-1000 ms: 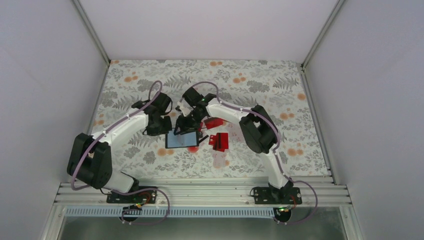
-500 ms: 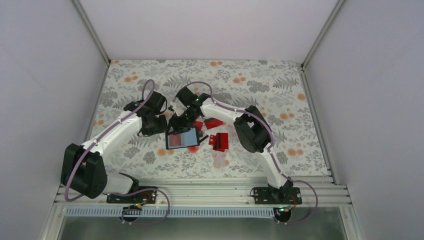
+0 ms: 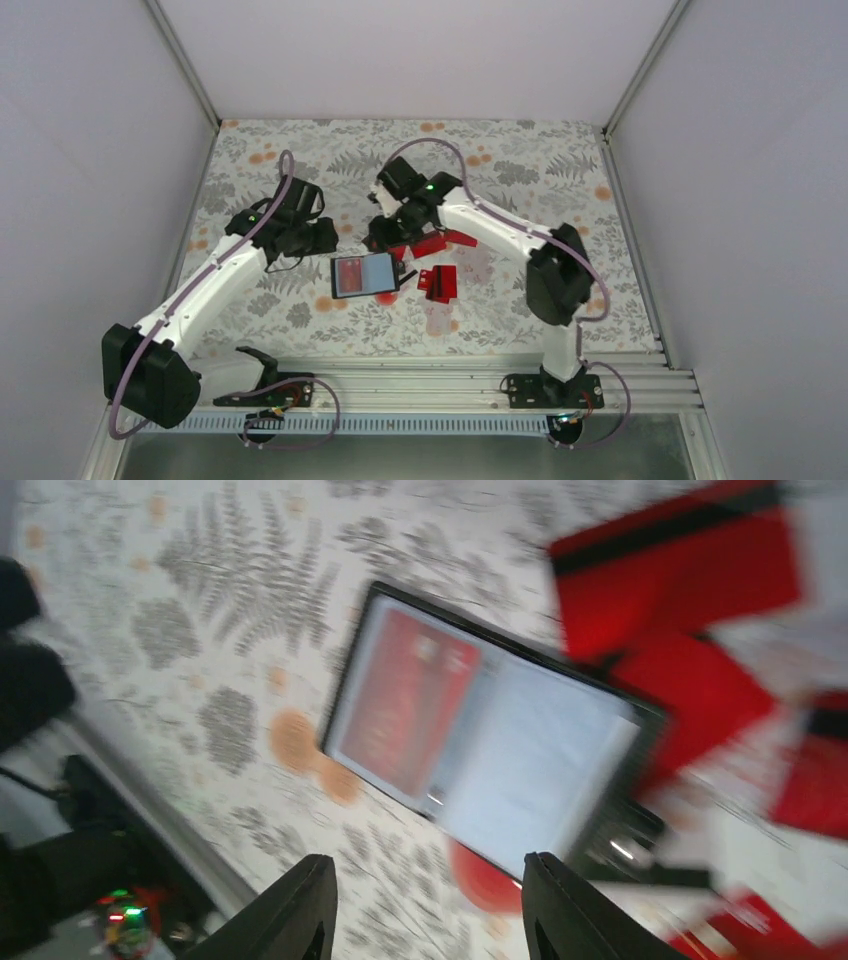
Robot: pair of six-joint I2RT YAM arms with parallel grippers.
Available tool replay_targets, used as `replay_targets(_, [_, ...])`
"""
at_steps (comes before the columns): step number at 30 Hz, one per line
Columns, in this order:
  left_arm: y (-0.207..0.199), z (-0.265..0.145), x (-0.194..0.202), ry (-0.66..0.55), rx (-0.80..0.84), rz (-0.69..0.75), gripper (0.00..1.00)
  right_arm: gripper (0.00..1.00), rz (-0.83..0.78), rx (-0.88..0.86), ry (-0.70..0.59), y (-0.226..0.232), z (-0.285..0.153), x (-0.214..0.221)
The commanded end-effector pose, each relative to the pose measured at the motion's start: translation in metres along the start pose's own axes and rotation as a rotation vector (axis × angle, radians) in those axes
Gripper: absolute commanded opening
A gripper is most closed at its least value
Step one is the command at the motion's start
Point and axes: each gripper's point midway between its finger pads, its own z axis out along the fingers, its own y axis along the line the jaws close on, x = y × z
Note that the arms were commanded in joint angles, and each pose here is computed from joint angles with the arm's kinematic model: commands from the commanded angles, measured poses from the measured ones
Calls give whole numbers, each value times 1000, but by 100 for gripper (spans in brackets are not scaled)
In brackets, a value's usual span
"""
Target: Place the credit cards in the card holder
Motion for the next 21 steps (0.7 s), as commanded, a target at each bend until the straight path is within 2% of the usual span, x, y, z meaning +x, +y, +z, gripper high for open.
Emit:
replay_targets(1, [-31, -11, -18, -65, 117, 130, 47, 52, 89, 312, -48, -63, -44, 27])
replay_targets(5, [-46, -9, -21, -67, 137, 180, 54, 65, 188, 445, -31, -95, -59, 59])
replay_targets(7, [-53, -5, -21, -58, 141, 192, 56, 79, 238, 487, -18, -106, -61, 74])
replay_targets(12, [-63, 7, -21, -49, 154, 204, 62, 94, 335, 527, 49, -123, -48, 107])
replay_targets(16, [-69, 7, -25, -51, 166, 231, 62, 98, 398, 554, 89, -133, -35, 121])
replay_targets(21, [-74, 5, -24, -25, 180, 271, 62, 97, 462, 526, 114, -133, -18, 124])
